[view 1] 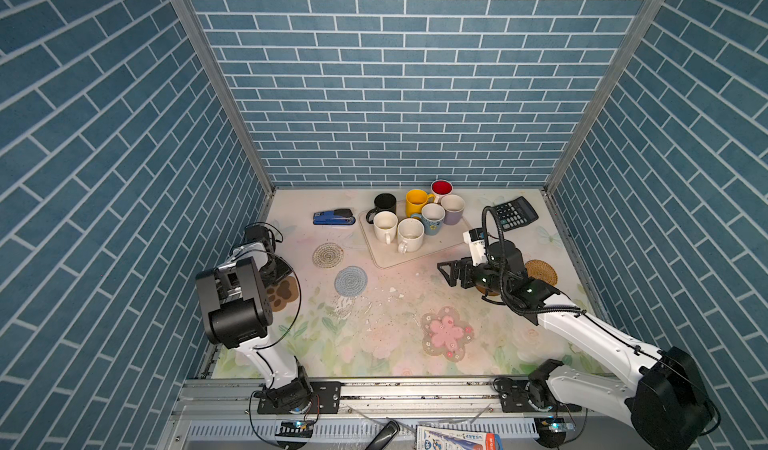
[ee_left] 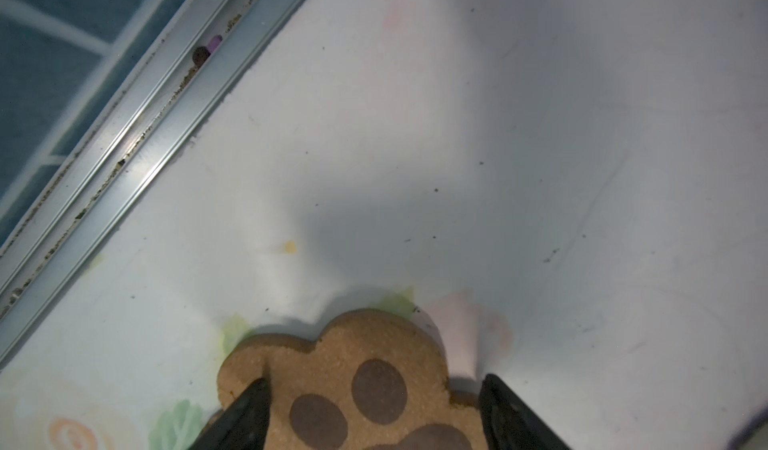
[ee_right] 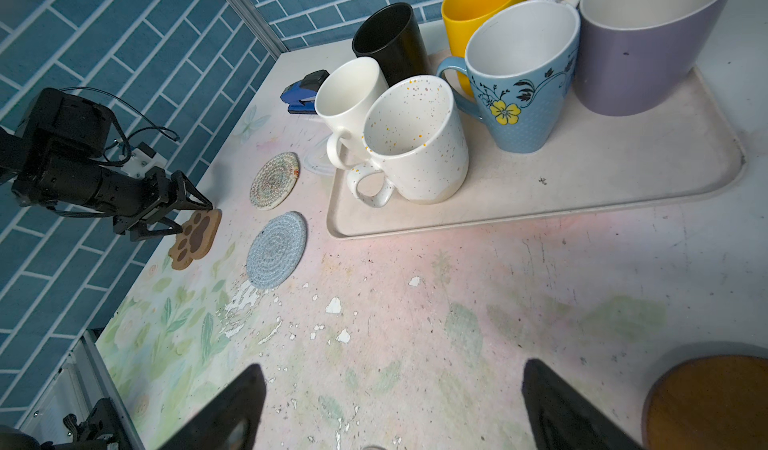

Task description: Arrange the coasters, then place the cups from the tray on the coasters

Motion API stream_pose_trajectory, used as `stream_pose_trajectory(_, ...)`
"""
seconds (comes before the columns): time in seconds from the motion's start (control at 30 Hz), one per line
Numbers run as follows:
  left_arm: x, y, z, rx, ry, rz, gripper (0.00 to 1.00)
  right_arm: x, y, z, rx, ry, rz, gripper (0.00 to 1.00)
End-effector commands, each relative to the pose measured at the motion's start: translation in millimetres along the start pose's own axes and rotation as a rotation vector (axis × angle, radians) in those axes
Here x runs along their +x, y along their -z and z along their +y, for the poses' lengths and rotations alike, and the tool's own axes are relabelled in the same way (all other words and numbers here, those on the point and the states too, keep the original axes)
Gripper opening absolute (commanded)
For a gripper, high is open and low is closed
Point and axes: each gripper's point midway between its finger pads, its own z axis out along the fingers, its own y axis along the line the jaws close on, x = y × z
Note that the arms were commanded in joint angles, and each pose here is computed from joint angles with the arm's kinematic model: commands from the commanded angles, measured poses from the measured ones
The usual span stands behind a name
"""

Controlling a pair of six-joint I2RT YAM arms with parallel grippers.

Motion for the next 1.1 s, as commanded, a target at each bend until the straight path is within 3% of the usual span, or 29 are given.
stream_pose_trajectory(0.0,8,-11,4,-0.032,-0.006,0.044,0.8,2,4,3,-0.01,-0.012,-0.009,0.96)
stream_pose_trajectory(0.57,48,-1,5,-0.056,-0.057,0.032,0.73,-3,14,4,0.002,0.004,-0.037,0.96)
stream_pose_trajectory(1.07,94,21,25,-0.008,-0.009,0.007,0.72,-1,12,2,0.006,0.002,-0.033,0.96)
